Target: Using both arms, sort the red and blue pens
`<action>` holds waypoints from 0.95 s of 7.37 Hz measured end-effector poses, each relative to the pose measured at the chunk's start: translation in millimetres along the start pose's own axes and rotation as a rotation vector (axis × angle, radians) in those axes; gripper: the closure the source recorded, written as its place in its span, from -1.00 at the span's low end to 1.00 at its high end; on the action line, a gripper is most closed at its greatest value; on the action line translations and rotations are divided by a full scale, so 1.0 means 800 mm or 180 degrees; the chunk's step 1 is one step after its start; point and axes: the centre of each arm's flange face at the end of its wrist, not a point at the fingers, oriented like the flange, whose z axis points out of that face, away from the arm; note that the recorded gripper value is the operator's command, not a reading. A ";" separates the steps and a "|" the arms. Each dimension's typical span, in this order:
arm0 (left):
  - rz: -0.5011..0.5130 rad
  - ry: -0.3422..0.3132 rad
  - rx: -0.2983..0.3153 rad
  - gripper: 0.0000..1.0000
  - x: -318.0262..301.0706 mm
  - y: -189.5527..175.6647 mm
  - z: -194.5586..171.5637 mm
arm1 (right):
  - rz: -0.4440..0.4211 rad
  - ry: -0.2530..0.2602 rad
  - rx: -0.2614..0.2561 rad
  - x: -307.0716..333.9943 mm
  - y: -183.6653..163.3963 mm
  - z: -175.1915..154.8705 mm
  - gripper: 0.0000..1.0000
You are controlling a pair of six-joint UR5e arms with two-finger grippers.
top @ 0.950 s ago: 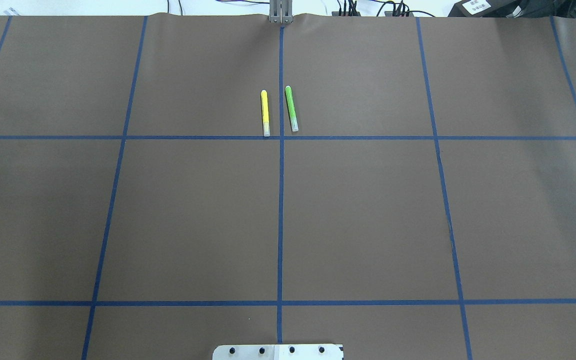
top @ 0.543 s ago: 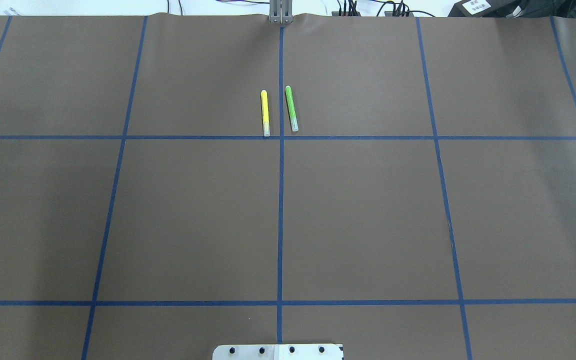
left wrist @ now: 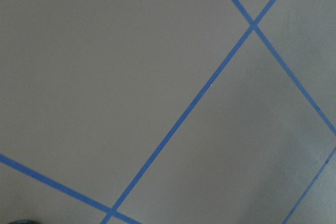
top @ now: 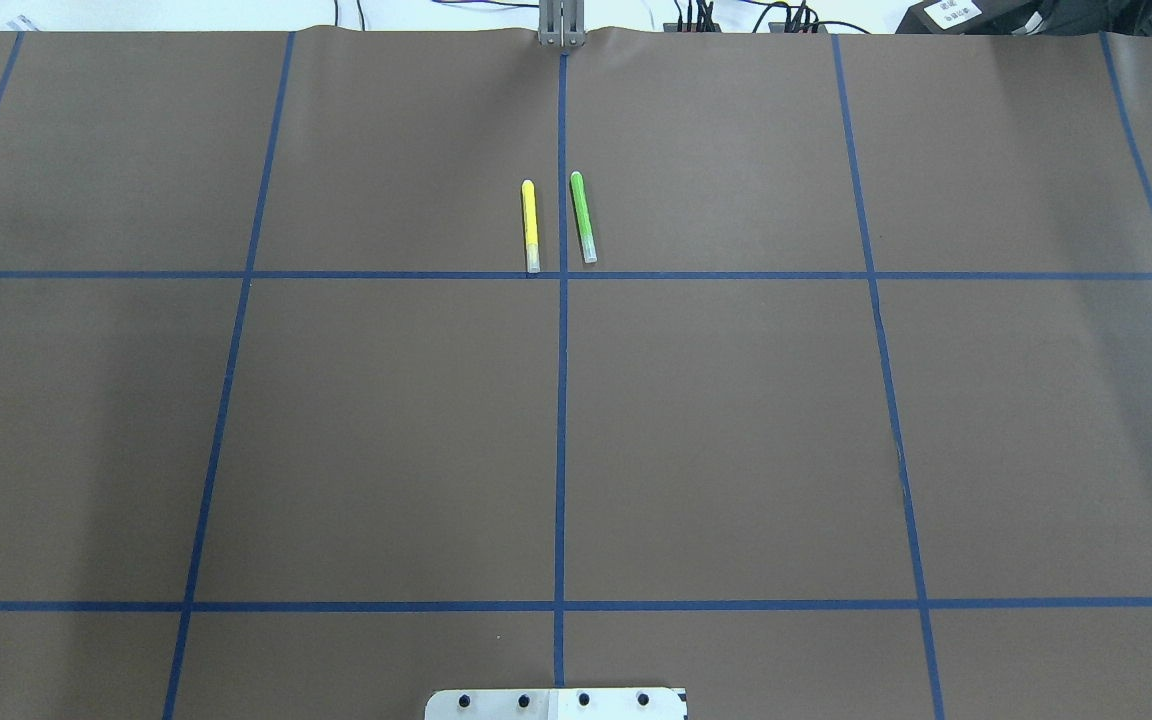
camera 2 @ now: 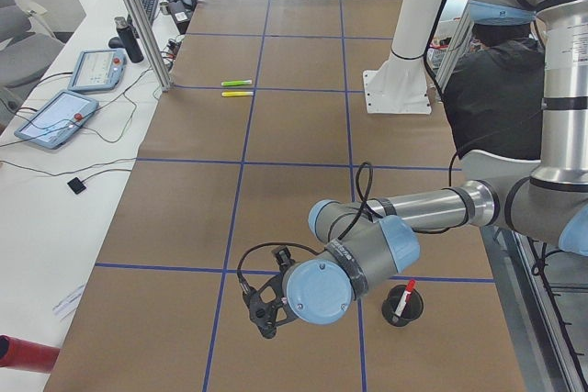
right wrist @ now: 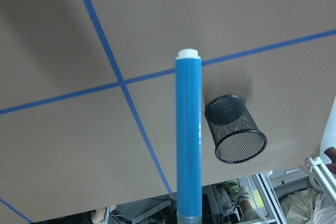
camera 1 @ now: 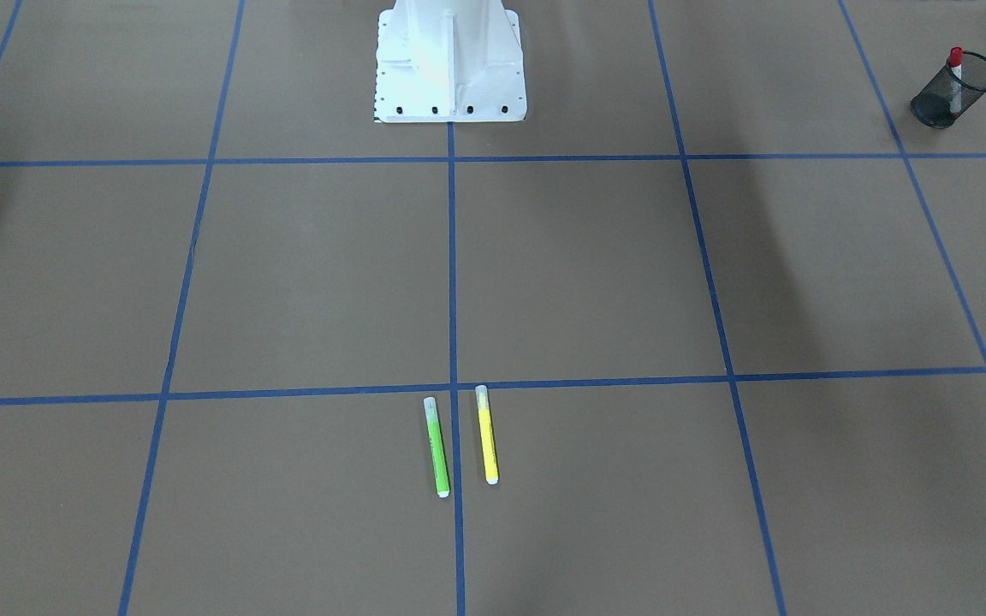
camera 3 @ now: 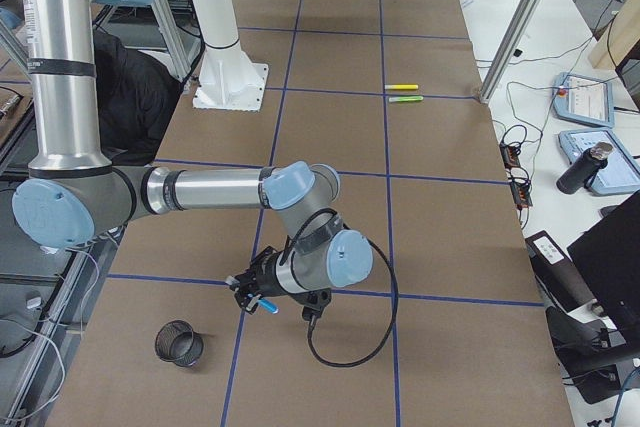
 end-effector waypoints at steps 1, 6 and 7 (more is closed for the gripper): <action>0.0106 -0.0025 0.0053 -1.00 0.016 -0.004 0.007 | 0.0095 -0.0098 -0.0130 0.024 0.009 0.039 1.00; 0.0390 -0.0030 0.0153 -1.00 0.040 -0.009 0.017 | 0.0529 -0.0599 -0.0658 0.117 0.022 0.171 1.00; 0.0428 -0.0027 0.0165 -1.00 0.043 -0.009 0.017 | 0.0580 -0.0670 -0.0745 0.129 0.021 0.188 1.00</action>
